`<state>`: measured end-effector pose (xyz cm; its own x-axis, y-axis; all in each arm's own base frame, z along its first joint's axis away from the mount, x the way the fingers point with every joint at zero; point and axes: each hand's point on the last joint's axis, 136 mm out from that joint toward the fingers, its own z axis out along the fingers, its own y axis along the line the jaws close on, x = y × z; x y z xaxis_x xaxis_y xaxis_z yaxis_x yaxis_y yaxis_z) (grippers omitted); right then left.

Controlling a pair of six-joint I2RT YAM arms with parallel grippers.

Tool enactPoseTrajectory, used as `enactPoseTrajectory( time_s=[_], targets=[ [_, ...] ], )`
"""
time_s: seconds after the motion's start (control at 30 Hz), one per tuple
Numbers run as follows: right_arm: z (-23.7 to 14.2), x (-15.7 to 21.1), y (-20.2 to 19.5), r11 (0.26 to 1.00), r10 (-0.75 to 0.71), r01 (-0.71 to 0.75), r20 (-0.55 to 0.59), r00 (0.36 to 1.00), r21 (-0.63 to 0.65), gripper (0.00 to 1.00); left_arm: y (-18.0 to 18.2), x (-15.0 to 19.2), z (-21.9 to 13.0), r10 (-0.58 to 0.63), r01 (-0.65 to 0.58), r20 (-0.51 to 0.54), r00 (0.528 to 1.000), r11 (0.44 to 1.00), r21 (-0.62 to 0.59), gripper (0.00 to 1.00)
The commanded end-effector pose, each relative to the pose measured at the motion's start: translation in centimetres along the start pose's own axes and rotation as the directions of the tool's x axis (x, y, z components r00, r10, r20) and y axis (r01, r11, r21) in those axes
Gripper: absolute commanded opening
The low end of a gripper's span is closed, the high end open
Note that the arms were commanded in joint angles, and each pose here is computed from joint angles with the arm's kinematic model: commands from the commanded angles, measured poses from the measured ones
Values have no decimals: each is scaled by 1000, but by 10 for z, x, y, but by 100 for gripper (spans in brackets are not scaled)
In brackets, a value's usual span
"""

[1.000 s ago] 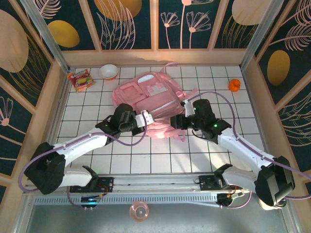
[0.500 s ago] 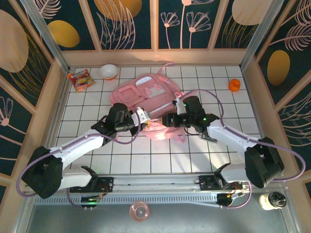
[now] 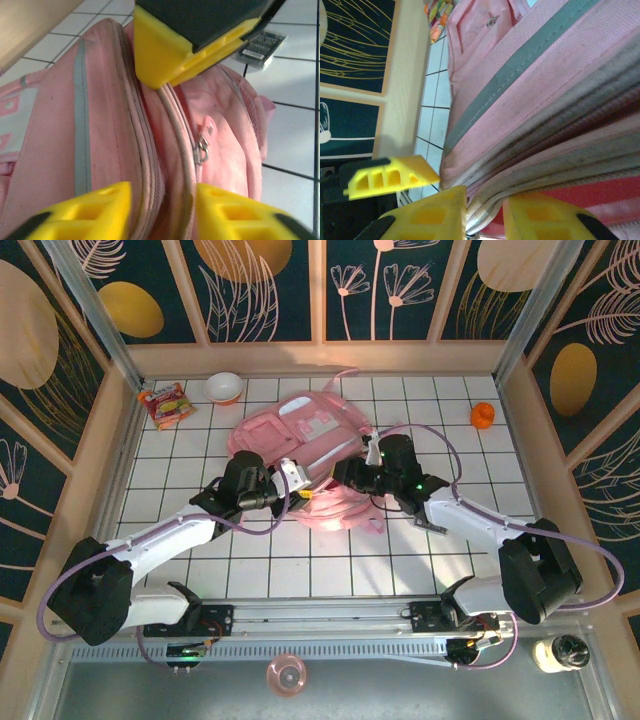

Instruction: Pack books, pencil case, and school supplies into a backpack

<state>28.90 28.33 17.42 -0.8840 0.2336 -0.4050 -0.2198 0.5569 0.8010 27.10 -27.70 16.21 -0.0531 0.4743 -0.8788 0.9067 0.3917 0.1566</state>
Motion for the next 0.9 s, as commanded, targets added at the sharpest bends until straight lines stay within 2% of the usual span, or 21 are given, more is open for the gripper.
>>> enactPoseTrajectory(
  time_s=[0.0,0.13,0.23,0.3,0.4,0.47,0.5,0.53,0.57,0.63,0.7,0.73,0.8,0.87],
  targets=[
    [-5,-25,33,994,-35,44,89,995,-100,22,12,-21,-1,35,-33,60,998,999,-41,50],
    [-7,-30,39,993,-43,54,106,993,-105,22,15,-15,4,59,-58,28,998,997,-46,64],
    [-8,-31,40,993,-44,56,109,993,-105,22,10,-9,10,83,-83,-5,997,997,3,78],
    [-8,-31,40,993,-45,57,109,993,-106,22,5,-8,11,96,-95,-14,995,995,33,83],
    [-9,-31,43,992,-48,60,109,993,-113,21,15,-6,14,92,-92,-22,996,996,-12,84],
    [-12,-33,46,991,-49,63,114,992,-119,21,21,-4,17,93,-94,-34,995,995,-44,80],
    [-13,-33,48,990,-54,68,118,992,-124,21,25,-2,19,92,-94,-45,995,994,-59,77],
    [-14,-33,49,989,-60,75,118,991,-127,21,28,-1,21,92,-96,-54,994,993,-68,68],
    [-15,-32,49,989,-67,81,117,991,-125,21,29,0,22,99,-104,-64,993,992,-67,56],
    [-17,-29,46,989,-92,102,102,991,-104,23,32,-2,21,89,-94,-71,994,992,-79,23],
    [-21,-21,33,990,-127,131,77,989,-45,28,28,-9,17,83,-86,-41,996,994,-63,6],
    [-24,-17,23,990,-142,142,65,988,-2,33,23,-13,15,78,-79,-18,997,996,-47,0],
    [-29,-9,7,984,-171,169,29,985,60,41,17,-17,13,61,-61,11,998,998,-21,0],
    [-35,1,-5,972,-206,206,-14,979,112,44,13,-19,12,43,-43,23,999,999,-1,0]
  ],
)
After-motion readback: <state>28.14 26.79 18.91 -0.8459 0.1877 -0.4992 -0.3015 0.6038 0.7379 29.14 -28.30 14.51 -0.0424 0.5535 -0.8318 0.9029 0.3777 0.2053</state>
